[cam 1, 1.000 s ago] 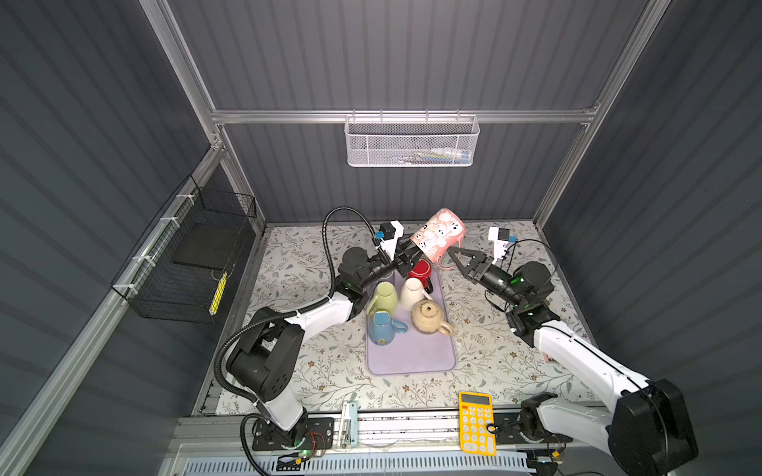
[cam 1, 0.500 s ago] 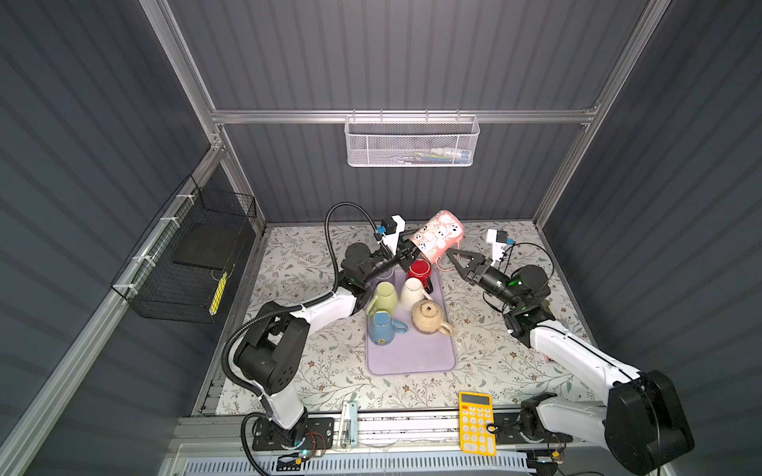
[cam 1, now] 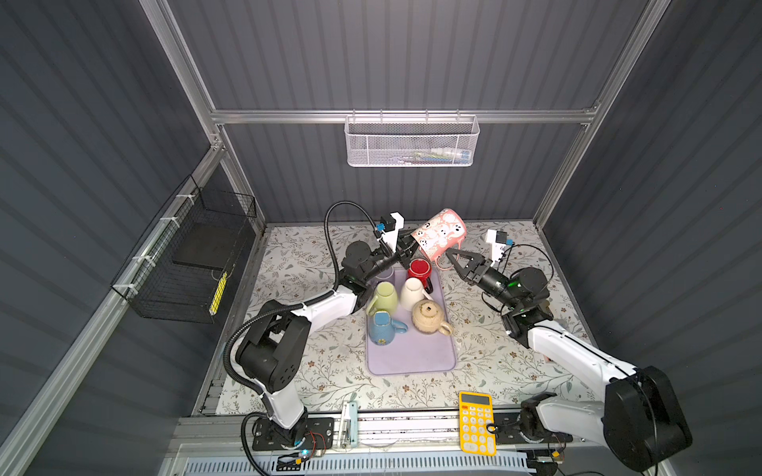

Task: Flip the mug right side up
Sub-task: 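Tilt the pink mug with the left gripper while the right gripper holds the handle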

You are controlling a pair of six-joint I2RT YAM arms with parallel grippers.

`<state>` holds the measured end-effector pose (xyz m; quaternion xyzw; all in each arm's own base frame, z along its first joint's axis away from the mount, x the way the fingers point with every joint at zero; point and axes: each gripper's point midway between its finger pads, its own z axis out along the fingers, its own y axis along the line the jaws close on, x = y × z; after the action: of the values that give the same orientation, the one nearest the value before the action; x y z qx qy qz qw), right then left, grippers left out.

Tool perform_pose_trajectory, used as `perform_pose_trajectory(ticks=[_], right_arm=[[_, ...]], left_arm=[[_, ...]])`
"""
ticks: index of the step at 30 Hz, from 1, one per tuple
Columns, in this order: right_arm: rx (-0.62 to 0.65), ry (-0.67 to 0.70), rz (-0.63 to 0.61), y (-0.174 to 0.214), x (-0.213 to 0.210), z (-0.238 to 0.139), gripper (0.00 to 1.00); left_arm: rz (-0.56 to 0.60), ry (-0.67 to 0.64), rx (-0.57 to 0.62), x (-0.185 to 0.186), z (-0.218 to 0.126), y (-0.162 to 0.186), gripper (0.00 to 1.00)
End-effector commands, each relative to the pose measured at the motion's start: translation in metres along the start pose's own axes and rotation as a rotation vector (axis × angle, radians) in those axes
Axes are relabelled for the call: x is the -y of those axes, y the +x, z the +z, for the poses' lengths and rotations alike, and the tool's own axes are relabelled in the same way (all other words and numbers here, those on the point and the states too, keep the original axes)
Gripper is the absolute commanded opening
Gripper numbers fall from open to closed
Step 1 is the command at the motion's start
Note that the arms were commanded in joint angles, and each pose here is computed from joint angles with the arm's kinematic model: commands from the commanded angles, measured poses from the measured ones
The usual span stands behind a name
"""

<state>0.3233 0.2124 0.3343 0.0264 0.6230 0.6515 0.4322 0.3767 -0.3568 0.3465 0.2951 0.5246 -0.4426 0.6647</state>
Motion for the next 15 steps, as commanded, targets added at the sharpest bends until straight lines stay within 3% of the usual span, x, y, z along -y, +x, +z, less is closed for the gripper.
perform_pose_trajectory(ticks=[1, 6, 11, 15], right_arm=[[0.068, -0.088, -0.082, -0.0161, -0.0292, -0.0015, 0.02], [0.075, -0.081, -0.078, -0.017, -0.0273, -0.0016, 0.1], [0.089, -0.069, -0.082, -0.0188, -0.0254, -0.0026, 0.28], [0.112, -0.044, -0.085, -0.0213, -0.0211, -0.0046, 0.36]], left_arm=[[0.046, 0.095, 0.057, 0.0227, 0.0031, -0.0227, 0.02], [0.046, 0.098, 0.06, 0.0237, 0.0024, -0.0246, 0.0], [0.049, 0.089, 0.05, 0.0238, 0.0002, -0.0247, 0.0], [0.058, 0.079, 0.039, 0.0245, -0.0024, -0.0269, 0.0]])
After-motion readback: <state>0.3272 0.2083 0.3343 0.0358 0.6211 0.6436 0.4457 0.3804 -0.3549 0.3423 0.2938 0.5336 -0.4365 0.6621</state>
